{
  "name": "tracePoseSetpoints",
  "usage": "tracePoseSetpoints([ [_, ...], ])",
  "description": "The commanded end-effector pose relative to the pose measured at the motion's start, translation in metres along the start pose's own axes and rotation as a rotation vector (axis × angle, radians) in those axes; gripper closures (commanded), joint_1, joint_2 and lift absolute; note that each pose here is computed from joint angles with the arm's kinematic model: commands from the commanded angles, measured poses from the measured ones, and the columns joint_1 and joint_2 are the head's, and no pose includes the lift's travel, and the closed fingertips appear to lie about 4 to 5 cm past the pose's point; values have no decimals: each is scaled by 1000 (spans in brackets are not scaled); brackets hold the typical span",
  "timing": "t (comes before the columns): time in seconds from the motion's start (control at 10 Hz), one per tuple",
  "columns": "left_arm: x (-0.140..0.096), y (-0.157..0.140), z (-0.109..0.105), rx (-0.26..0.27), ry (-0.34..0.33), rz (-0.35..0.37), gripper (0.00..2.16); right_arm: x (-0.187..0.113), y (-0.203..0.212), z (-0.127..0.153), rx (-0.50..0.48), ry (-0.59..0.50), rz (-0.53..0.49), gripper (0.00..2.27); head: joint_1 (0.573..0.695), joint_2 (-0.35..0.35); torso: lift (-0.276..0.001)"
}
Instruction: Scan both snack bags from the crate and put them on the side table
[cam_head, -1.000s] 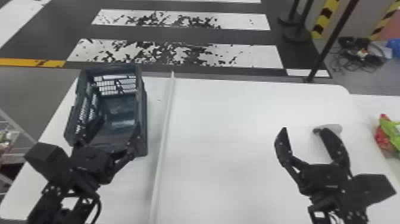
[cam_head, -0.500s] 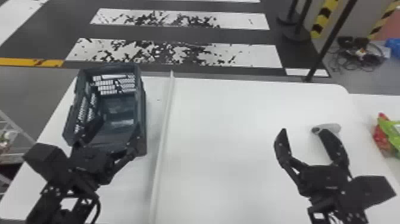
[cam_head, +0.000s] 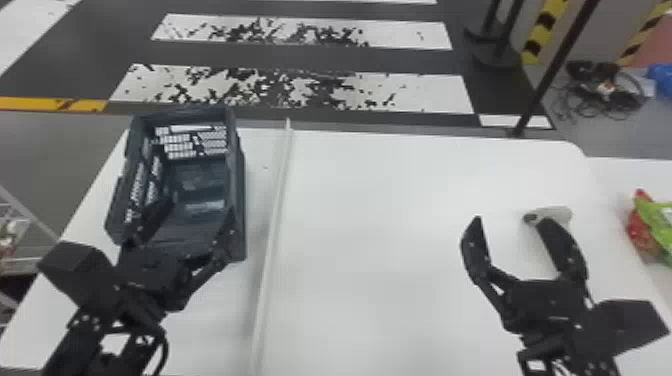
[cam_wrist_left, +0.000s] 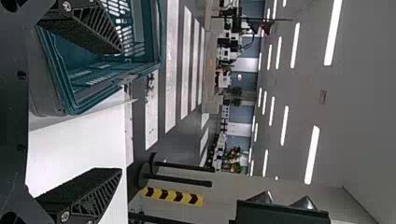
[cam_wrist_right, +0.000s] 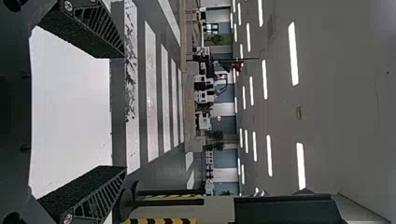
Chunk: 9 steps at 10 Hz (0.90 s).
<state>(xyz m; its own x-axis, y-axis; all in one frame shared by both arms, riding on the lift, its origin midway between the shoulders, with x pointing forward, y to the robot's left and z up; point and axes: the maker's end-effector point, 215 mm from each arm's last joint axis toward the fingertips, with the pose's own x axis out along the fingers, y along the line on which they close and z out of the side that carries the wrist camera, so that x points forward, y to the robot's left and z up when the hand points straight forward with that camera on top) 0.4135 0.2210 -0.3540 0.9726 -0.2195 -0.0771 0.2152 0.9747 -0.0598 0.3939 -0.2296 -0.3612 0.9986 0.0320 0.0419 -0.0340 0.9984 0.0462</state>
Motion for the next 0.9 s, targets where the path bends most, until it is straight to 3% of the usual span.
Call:
tracePoseSetpoints([
  [0.0,0,0,0,0,0,0,97,0,1,0,2,-1,1,73,695,-12,-87],
  [0.8,0,-1,-3,-1,7,8,97,2,0,1,1,-2,6,73,695,-12,-87],
])
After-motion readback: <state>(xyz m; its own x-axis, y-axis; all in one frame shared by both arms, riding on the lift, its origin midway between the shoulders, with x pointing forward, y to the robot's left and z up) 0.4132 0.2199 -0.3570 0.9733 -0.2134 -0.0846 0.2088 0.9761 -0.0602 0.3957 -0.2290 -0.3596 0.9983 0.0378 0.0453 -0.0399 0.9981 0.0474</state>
